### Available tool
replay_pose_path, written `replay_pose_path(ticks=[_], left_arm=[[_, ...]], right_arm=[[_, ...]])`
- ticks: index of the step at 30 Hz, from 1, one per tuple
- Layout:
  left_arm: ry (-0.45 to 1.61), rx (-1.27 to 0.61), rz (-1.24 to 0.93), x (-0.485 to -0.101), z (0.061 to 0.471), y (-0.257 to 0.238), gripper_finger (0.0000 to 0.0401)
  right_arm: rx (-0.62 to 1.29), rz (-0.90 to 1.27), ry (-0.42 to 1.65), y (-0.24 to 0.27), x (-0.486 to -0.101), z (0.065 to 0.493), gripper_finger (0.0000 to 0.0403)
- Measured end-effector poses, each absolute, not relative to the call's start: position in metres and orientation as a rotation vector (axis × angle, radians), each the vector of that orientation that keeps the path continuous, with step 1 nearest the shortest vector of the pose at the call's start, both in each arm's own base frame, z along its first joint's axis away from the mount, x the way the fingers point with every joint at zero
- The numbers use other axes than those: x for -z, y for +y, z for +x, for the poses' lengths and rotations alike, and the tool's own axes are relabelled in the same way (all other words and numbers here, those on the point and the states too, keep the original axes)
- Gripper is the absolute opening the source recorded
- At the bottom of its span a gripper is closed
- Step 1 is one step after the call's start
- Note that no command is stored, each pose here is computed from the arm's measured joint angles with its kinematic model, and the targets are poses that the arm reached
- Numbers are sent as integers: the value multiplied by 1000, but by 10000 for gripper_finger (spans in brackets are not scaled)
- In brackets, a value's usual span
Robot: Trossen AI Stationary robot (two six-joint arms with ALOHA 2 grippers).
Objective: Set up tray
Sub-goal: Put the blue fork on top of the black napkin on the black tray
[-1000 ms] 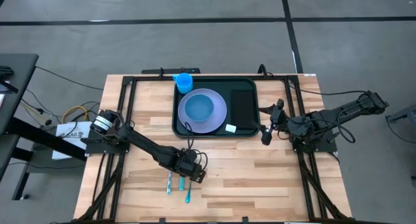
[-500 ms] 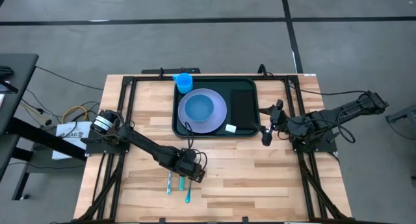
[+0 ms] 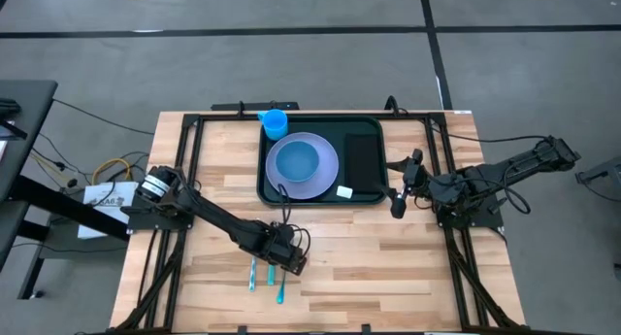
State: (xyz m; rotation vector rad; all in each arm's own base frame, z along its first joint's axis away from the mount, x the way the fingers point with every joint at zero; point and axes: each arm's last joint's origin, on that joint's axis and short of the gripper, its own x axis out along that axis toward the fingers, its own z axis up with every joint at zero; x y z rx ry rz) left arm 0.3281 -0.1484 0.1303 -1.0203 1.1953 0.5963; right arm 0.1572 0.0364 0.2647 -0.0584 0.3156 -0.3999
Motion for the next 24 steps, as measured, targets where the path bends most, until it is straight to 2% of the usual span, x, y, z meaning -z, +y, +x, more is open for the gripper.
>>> replay_pose_path(ticks=[7, 16, 24], left_arm=[[1228, -624, -976, -133, 336, -152, 144], [1381, -681, -814, -132, 356, -162, 143], [1383, -695, -829, -132, 356, -162, 131]], right_arm=[[400, -59, 316, 36, -265, 157, 275], [400, -59, 316, 36, -265, 157, 275], [377, -54, 320, 37, -265, 157, 275]])
